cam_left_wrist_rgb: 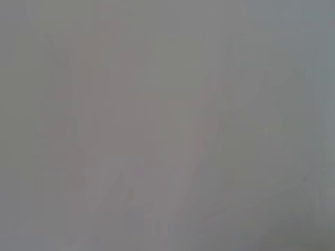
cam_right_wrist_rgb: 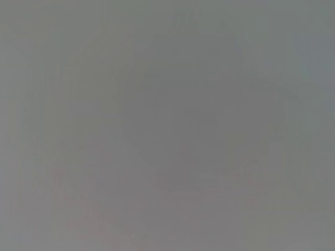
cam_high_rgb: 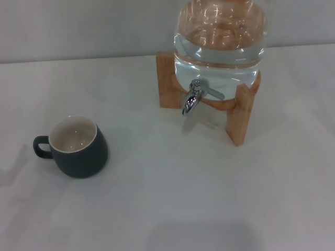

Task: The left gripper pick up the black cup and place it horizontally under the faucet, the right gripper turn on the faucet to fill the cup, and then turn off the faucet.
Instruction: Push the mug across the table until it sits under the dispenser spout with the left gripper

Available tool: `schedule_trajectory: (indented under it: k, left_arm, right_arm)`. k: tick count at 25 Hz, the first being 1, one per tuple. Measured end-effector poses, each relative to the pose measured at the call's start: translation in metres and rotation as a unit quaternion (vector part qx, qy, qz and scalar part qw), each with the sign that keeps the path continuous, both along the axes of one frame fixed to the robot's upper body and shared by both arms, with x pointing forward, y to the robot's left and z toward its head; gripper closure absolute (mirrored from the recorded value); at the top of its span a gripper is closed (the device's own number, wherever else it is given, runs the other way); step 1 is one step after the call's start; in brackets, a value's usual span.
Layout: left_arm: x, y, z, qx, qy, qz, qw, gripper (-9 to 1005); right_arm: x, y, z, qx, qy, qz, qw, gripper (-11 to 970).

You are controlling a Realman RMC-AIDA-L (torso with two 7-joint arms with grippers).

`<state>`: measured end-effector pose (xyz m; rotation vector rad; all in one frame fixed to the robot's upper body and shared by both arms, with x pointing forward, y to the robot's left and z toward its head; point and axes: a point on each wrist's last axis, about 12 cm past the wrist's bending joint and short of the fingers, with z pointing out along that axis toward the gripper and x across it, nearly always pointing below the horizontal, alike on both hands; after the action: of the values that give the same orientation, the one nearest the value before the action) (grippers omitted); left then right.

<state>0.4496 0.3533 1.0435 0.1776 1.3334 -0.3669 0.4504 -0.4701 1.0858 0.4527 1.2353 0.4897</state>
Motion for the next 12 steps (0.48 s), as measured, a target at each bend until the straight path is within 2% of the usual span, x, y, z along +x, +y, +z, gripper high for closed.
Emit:
schedule_trajectory:
  k: [5, 12]
  left_arm:
    - [0.0, -0.003, -0.002, 0.0, -0.001, 0.001, 1.0, 109]
    - [-0.005, -0.021, -0.012, 0.01, -0.006, 0.011, 1.0, 111]
  right_arm:
    - [-0.002, 0.0, -0.001, 0.001, 0.001, -0.001, 1.0, 116]
    - [-0.002, -0.001, 0.0, -0.001, 0.001, -0.002, 1.0, 116]
